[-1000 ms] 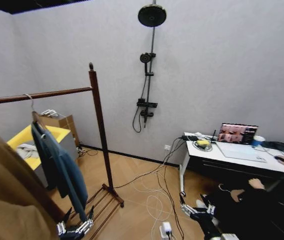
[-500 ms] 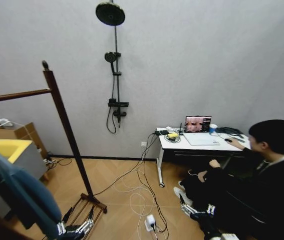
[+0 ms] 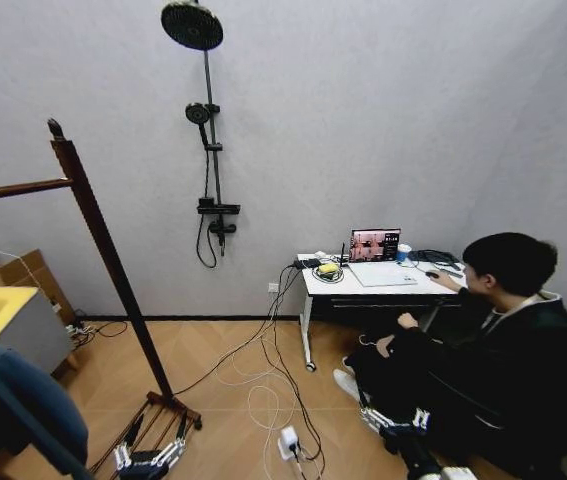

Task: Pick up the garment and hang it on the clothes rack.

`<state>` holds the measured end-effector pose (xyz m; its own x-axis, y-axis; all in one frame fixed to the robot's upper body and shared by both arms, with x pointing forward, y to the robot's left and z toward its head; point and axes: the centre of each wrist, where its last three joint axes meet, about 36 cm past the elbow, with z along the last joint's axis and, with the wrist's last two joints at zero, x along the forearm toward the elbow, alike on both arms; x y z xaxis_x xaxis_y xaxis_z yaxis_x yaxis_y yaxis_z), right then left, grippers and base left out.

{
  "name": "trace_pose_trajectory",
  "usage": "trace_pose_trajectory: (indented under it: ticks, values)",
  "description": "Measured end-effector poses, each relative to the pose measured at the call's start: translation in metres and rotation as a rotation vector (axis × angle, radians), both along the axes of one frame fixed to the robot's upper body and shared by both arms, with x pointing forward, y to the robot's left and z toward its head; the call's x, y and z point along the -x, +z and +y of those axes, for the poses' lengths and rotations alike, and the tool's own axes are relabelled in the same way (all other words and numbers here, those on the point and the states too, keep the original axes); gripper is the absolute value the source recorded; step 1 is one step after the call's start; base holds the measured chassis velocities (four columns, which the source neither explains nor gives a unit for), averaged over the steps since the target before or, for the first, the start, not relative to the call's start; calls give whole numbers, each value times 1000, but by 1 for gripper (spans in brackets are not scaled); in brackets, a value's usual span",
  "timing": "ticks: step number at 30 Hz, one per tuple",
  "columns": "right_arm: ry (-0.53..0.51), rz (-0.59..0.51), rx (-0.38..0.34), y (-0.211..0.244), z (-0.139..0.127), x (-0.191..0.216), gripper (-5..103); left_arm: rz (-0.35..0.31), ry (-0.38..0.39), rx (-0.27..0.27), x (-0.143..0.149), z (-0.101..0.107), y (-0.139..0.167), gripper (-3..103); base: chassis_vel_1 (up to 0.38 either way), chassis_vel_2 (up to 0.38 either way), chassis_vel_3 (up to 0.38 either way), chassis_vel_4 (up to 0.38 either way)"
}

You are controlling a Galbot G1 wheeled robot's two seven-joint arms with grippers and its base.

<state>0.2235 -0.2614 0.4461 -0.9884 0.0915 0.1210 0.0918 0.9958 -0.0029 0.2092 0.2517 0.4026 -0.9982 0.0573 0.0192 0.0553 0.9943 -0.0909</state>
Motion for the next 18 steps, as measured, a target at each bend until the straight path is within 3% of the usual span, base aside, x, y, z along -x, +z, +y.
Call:
trace_pose_trajectory:
  ticks: [8, 18]
  values:
    - [0, 0, 1, 0, 0, 0, 100, 0, -1, 1, 0, 0, 0, 100, -146, -168, 173, 177]
    - [0, 0, 0, 0, 0, 0, 100, 0, 0, 0, 0, 0, 0, 100, 16, 24, 2, -12]
